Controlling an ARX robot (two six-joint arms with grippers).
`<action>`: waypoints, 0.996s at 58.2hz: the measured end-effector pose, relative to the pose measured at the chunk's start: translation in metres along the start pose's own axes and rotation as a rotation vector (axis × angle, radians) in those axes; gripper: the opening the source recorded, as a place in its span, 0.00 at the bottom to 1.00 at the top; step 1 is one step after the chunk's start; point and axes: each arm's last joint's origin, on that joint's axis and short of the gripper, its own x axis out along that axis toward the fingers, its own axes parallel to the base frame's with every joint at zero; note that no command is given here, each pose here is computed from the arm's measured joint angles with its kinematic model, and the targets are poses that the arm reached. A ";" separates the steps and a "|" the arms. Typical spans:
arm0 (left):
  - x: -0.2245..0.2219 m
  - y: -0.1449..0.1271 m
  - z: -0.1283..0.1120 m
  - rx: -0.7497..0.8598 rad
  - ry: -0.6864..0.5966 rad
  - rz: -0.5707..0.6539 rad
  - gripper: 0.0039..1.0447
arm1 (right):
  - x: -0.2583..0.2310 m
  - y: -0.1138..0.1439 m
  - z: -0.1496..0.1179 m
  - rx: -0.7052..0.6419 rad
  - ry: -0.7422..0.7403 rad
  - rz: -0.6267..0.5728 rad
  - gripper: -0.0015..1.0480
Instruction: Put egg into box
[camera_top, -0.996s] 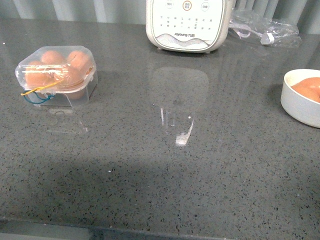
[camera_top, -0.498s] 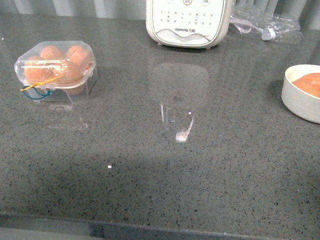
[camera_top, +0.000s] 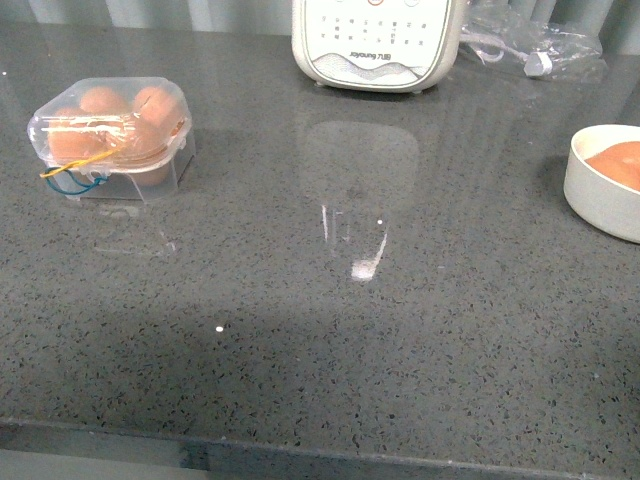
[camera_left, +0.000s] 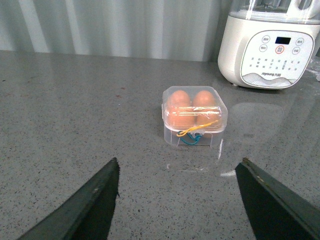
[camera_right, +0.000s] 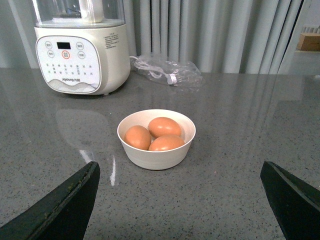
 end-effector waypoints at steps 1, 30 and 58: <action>0.000 0.000 0.000 0.000 0.000 0.000 0.75 | 0.000 0.000 0.000 0.000 0.000 0.000 0.93; 0.000 0.000 0.000 0.000 0.000 0.000 0.94 | 0.000 0.000 0.000 0.000 0.000 0.000 0.93; 0.000 0.000 0.000 0.000 0.000 0.000 0.94 | 0.000 0.000 0.000 0.000 0.000 0.000 0.93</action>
